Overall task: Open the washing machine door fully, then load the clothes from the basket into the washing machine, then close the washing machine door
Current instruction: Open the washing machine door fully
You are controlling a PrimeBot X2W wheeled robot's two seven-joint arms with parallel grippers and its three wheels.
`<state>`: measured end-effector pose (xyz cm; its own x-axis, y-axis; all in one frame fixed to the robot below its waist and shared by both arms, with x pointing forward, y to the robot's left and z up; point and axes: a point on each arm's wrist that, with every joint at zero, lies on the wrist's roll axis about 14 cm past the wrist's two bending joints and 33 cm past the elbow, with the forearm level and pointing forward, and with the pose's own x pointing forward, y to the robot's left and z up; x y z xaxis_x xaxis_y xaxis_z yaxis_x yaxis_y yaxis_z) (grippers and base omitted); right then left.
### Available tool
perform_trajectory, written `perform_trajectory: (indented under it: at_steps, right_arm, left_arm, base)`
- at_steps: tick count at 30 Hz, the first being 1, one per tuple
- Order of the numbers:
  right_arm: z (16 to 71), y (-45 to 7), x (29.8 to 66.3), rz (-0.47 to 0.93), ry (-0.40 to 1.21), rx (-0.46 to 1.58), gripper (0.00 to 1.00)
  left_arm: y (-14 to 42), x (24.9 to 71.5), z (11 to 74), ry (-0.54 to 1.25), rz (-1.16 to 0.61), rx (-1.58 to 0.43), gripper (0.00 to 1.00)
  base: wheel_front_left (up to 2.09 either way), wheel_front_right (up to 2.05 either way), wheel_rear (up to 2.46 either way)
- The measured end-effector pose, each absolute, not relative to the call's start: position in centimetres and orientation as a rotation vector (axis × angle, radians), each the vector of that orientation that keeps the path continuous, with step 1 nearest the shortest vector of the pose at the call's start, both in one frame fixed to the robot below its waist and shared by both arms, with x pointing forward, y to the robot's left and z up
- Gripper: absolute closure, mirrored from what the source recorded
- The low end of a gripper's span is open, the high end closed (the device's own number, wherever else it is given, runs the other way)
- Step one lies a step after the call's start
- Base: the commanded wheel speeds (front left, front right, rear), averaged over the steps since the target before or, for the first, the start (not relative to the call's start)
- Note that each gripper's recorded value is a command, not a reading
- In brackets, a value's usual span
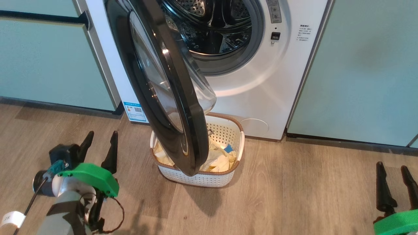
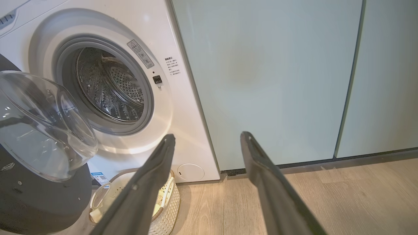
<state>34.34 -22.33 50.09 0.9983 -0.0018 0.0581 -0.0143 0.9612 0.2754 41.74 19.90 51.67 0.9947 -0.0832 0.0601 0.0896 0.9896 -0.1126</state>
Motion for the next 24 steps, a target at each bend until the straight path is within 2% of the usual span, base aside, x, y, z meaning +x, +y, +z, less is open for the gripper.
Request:
perform_trajectory:
  at_steps: [24]
  right_arm:
    - [49.4, -22.7, 34.0, -0.007, -0.039, 0.259, 0.0]
  left_arm:
    - [18.8, 41.8, 50.6, -0.02, -0.117, -0.112, 0.0]
  base:
    - [0.0, 0.0, 0.0]
